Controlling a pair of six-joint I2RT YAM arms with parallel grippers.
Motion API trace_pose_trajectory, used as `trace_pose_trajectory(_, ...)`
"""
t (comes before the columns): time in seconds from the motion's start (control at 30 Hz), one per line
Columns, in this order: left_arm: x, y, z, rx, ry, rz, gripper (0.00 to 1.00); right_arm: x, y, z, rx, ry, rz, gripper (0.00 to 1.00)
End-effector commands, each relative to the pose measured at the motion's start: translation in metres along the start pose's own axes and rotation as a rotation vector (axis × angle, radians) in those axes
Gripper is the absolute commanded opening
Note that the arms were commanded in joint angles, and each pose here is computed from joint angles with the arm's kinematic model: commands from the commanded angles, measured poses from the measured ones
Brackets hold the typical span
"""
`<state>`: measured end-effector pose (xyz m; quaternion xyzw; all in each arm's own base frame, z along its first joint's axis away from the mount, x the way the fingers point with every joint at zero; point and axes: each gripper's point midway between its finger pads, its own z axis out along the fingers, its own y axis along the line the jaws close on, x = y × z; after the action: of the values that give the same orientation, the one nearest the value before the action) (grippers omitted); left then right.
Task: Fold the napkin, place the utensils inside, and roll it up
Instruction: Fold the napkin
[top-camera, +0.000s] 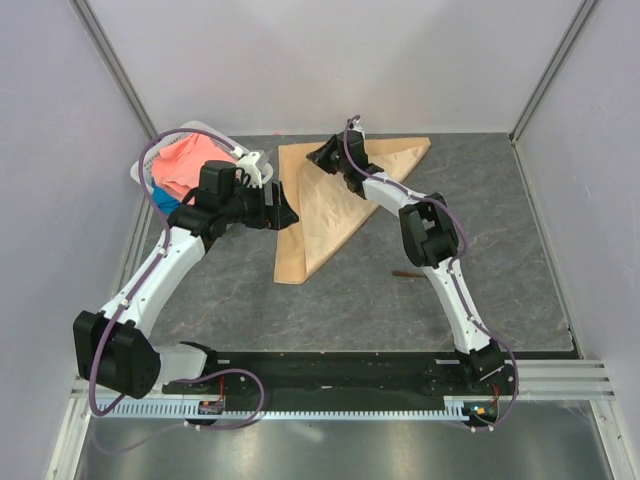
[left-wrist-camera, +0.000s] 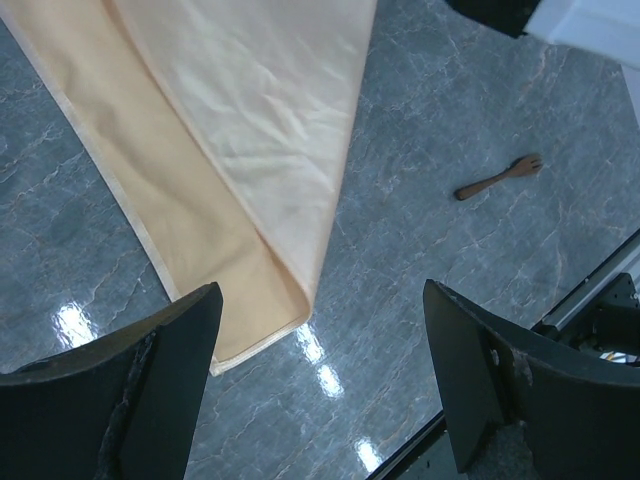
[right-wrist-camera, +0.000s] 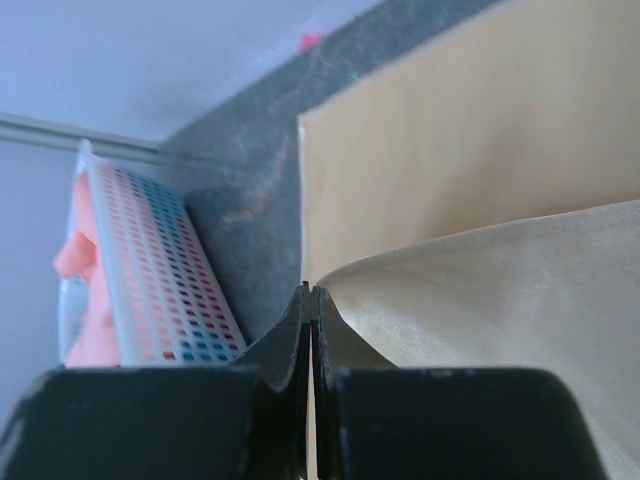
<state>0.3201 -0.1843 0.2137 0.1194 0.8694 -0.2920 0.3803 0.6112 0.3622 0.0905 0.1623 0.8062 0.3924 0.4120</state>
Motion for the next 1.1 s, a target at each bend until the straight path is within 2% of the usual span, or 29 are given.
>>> trace_pose_trajectory(0.0, -0.002, 0.003, -0.004, -0.008, -0.016, 0.038, 0.89, -0.04, 0.081, 0.012, -0.296, -0.189, 0.091, 0.0)
trace_pose_trajectory(0.2, -0.001, 0.005, -0.004, -0.015, -0.017, 0.037, 0.89, -0.054, 0.087, 0.02, -0.376, -0.327, 0.148, 0.0)
trace_pose_trajectory(0.43, -0.002, 0.003, -0.004, -0.005, -0.016, 0.032, 0.89, -0.059, 0.098, 0.023, -0.421, -0.404, 0.153, 0.0)
trace_pose_trajectory(1.0, -0.002, 0.0, -0.006, 0.009, -0.017, 0.034, 0.89, -0.053, 0.076, 0.037, -0.365, -0.425, 0.105, 0.0)
trace_pose_trajectory(1.03, -0.002, 0.0, -0.006, 0.008, -0.017, 0.034, 0.89, -0.052, 0.076, 0.037, -0.368, -0.423, 0.101, 0.05)
trace_pose_trajectory(1.07, -0.001, 0.0, -0.005, 0.009, -0.016, 0.033, 0.89, -0.051, 0.076, 0.037, -0.37, -0.419, 0.091, 0.17)
